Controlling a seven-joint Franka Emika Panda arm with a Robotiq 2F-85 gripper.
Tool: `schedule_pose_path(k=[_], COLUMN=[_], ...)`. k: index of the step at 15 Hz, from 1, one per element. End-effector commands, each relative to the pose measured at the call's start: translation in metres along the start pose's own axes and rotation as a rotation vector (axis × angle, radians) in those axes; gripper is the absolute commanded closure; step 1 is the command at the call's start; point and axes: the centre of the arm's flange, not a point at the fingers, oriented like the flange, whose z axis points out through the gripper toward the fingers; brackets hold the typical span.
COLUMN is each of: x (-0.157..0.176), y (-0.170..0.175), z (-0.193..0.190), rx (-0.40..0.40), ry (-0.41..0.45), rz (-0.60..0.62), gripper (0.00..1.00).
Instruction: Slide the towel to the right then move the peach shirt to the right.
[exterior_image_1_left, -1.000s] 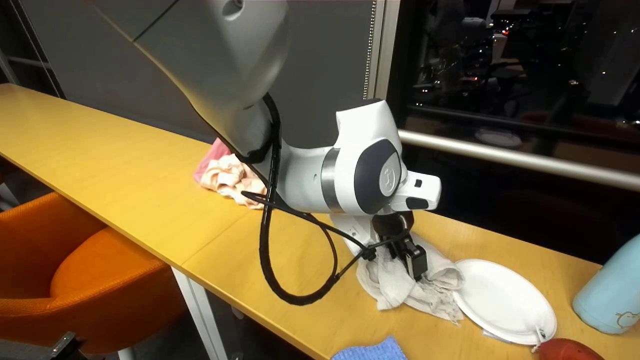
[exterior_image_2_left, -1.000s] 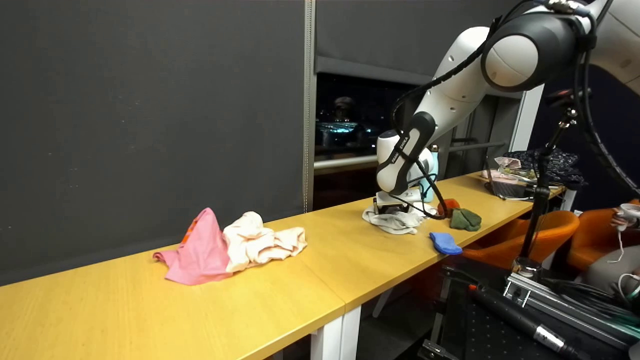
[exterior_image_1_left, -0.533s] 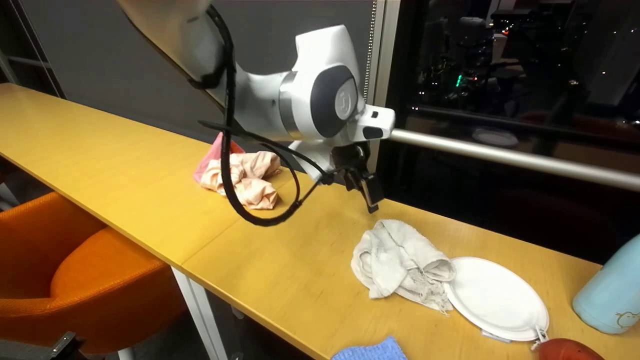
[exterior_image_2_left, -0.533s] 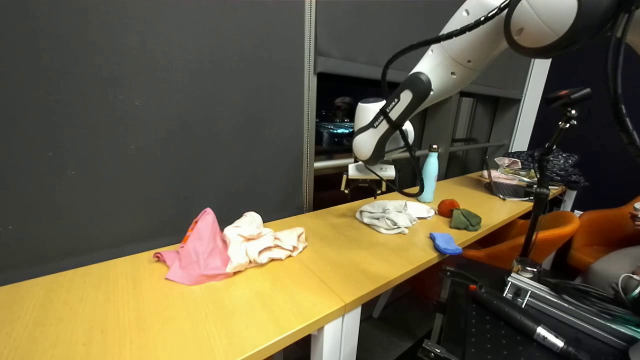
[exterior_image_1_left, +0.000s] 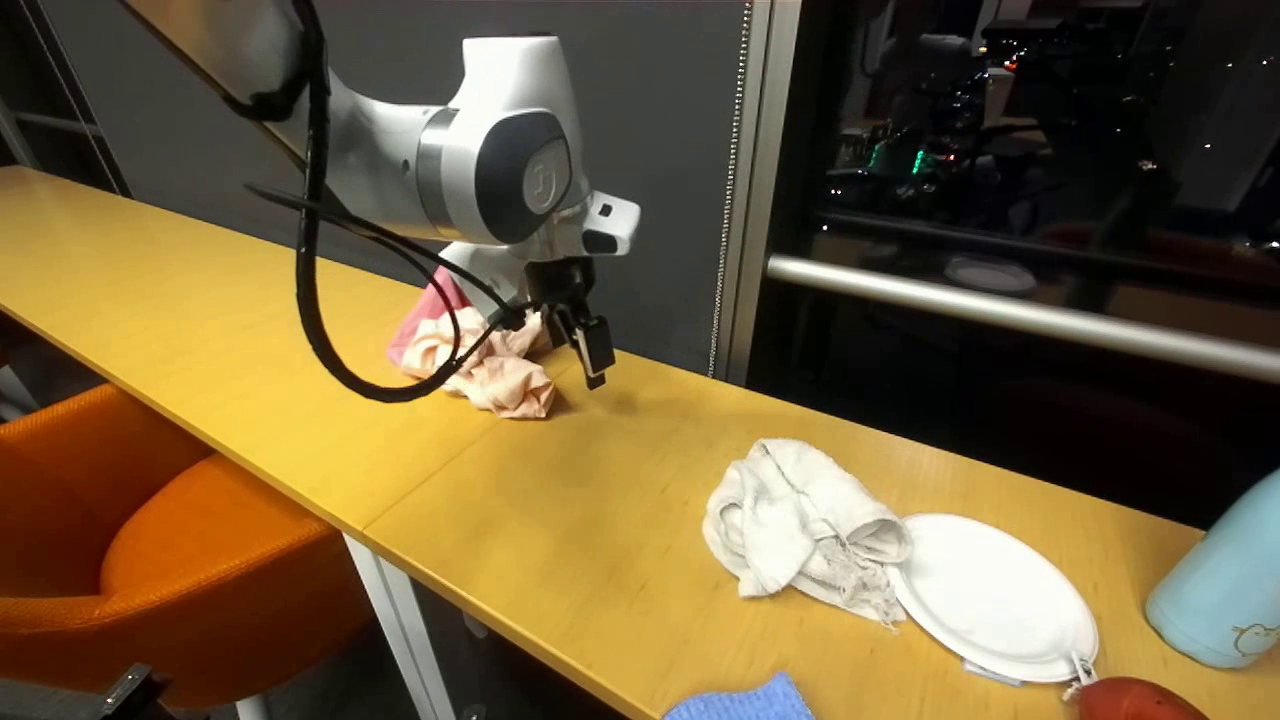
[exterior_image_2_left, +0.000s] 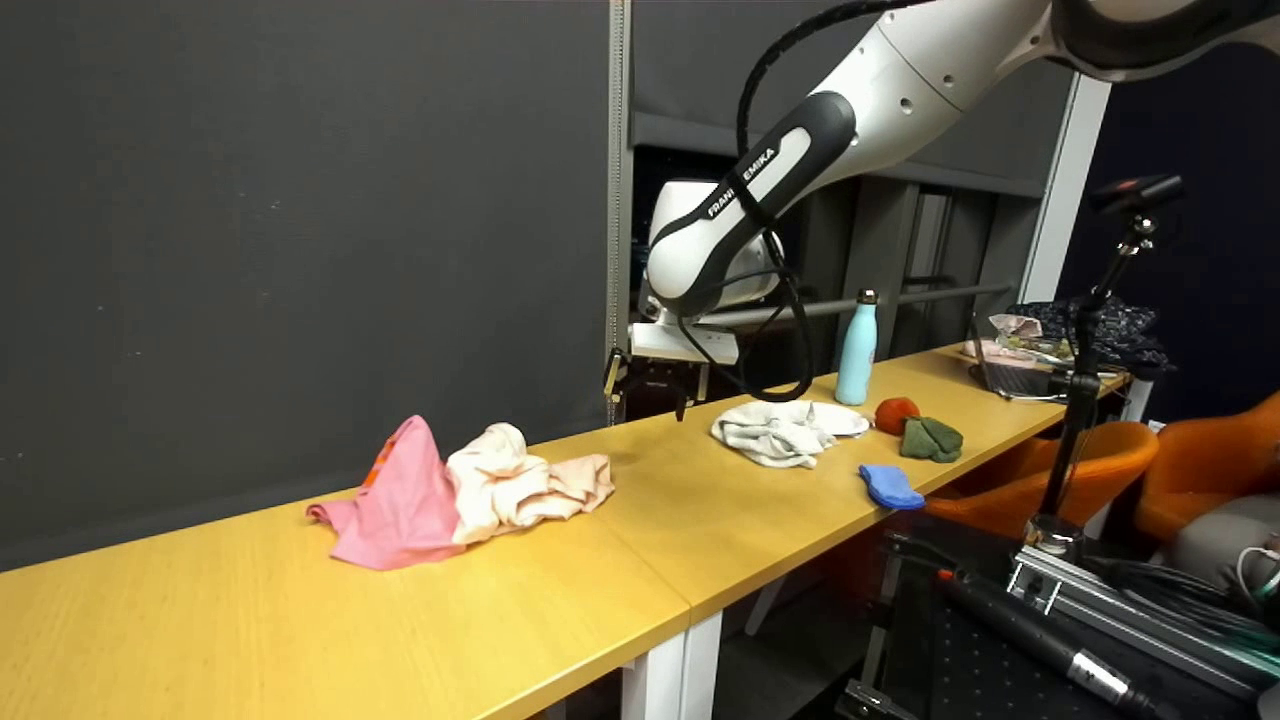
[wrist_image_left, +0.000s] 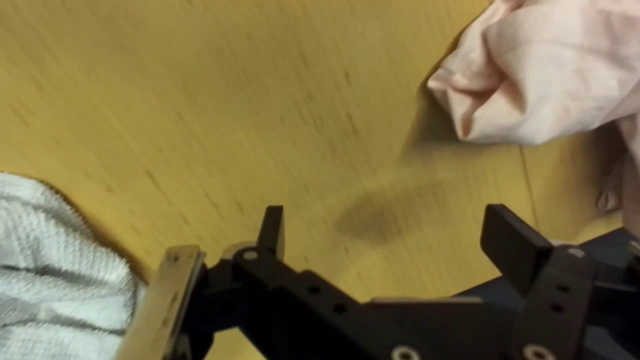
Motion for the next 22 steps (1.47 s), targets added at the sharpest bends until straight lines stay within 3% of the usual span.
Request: schedule_pose_path(k=[1, 6, 13, 18, 22], x=[-0.009, -0.023, -0.032, -0.012, -0.017], y=[-0.041, -0.093, -0.078, -0.124, -0.165], z=[0.006, 0.005, 0.006, 0.021, 0.035], rx=[0.046, 0.059, 0.057, 0.054, 0.116], ry=[0.001, 0.035, 0.019, 0.117, 0.117], rz=[-0.059, -0.13, -0.117, -0.179, -0.216], gripper=[0.0, 0.0, 0.0, 0.0, 0.0])
